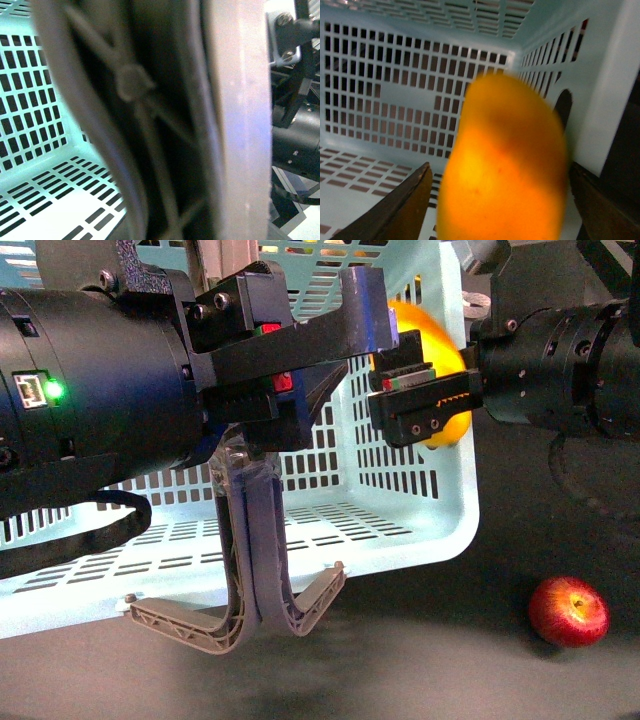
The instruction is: Pick mango with right arm and hold basket with left
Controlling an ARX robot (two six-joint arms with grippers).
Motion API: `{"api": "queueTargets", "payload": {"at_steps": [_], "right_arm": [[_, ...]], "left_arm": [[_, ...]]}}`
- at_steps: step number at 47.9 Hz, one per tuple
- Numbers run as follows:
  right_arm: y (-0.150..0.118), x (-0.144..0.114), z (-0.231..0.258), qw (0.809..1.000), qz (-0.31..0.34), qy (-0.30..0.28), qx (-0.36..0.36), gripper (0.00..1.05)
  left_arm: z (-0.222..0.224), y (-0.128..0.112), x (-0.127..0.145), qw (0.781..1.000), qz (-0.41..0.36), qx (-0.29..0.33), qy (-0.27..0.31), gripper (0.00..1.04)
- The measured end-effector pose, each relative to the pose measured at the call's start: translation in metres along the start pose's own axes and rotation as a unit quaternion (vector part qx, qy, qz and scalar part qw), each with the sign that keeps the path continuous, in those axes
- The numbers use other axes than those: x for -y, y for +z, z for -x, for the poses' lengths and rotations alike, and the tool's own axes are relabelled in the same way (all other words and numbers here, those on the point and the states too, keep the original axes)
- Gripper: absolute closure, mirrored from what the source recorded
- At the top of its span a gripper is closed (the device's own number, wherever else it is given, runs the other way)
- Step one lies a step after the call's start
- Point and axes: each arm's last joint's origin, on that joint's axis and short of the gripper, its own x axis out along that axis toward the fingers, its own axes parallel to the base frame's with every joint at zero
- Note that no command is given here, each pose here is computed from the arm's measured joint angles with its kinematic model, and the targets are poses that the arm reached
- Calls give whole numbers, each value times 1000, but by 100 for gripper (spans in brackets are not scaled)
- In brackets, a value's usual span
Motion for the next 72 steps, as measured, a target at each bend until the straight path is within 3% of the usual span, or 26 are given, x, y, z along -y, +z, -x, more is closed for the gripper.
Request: {"api": "queueTargets", "payload": {"at_steps": [8, 28, 36, 42, 49, 53, 57, 59, 62, 72], "right_arm": [[10, 6, 7, 999, -10, -25, 37, 6], [23, 43, 92, 977, -63, -167, 119, 8], [-1, 50, 151, 951, -103, -262, 129, 8], [-18, 45, 177, 936, -128, -302, 129, 8], [-35, 36, 207, 896, -165, -388, 140, 8], [-33, 35, 212, 889, -173, -393, 160, 8], [-34, 35, 212, 894, -171, -382, 160, 9], [-38, 37, 212, 917, -144, -322, 189, 17], [-41, 37, 215, 934, -93, -268, 215, 28], [-47, 33, 219, 945, -45, -235, 223, 56]], "left_arm": [[0, 0, 0, 1000, 0, 0, -1, 88], [0, -1, -1, 1000, 0, -3, 4, 88], [0, -1, -1, 1000, 1, -4, 2, 88], [-1, -2, 0, 1000, 1, -5, 0, 88], [-1, -2, 0, 1000, 1, -5, 0, 88], [-1, -2, 0, 1000, 1, -5, 1, 88], [-1, -2, -1, 1000, 1, -5, 1, 88], [-1, -2, -1, 1000, 1, -4, 2, 88], [0, -1, -1, 1000, 1, -4, 2, 88], [-1, -2, 0, 1000, 1, -5, 0, 88]]}}
